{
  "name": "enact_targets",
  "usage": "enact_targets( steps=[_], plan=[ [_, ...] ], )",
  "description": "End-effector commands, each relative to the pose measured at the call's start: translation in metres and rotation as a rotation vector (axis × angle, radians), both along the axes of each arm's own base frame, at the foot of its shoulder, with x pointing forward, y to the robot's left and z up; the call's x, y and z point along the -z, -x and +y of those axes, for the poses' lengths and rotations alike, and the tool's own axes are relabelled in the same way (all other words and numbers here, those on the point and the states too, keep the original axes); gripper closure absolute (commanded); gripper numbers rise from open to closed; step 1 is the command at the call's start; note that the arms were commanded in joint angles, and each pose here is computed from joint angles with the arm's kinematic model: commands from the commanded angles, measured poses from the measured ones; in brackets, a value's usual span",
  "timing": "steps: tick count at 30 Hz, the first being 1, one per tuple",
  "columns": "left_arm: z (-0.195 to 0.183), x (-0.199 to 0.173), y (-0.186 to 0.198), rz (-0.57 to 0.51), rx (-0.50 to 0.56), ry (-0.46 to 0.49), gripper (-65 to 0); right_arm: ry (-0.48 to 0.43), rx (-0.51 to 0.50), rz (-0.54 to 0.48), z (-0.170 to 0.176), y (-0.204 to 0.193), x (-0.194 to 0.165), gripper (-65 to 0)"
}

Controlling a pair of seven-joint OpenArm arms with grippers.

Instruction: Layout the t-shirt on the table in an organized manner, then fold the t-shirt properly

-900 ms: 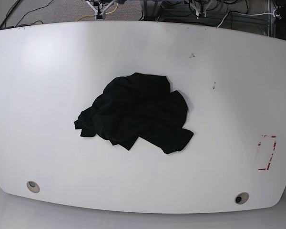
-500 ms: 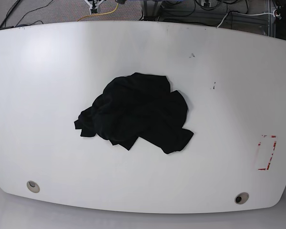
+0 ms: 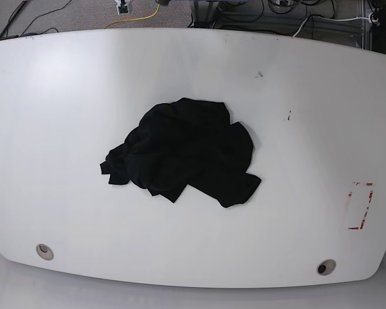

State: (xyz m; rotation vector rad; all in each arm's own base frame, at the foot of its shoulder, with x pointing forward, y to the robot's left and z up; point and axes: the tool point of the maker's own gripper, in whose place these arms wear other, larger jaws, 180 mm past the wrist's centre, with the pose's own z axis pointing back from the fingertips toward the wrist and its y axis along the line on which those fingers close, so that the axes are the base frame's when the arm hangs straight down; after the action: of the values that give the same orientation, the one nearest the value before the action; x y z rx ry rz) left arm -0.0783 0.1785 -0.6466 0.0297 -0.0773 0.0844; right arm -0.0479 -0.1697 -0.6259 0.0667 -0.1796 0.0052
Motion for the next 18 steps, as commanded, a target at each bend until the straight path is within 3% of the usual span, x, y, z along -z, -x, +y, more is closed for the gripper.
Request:
enact_targets(
  steps=[1, 18],
  plan=[
    [0.0, -0.003, 0.0, -0.02, 0.006, -0.002, -26.5, 0.012, -0.011, -0.012, -0.006, 0.001, -0.005, -7.6],
    [0.003, -0.011, -0.015, -0.076, 0.035, -0.014, -26.5, -0.009, -0.028, -0.032, 0.005, -0.014, -0.012, -7.8]
  ],
)
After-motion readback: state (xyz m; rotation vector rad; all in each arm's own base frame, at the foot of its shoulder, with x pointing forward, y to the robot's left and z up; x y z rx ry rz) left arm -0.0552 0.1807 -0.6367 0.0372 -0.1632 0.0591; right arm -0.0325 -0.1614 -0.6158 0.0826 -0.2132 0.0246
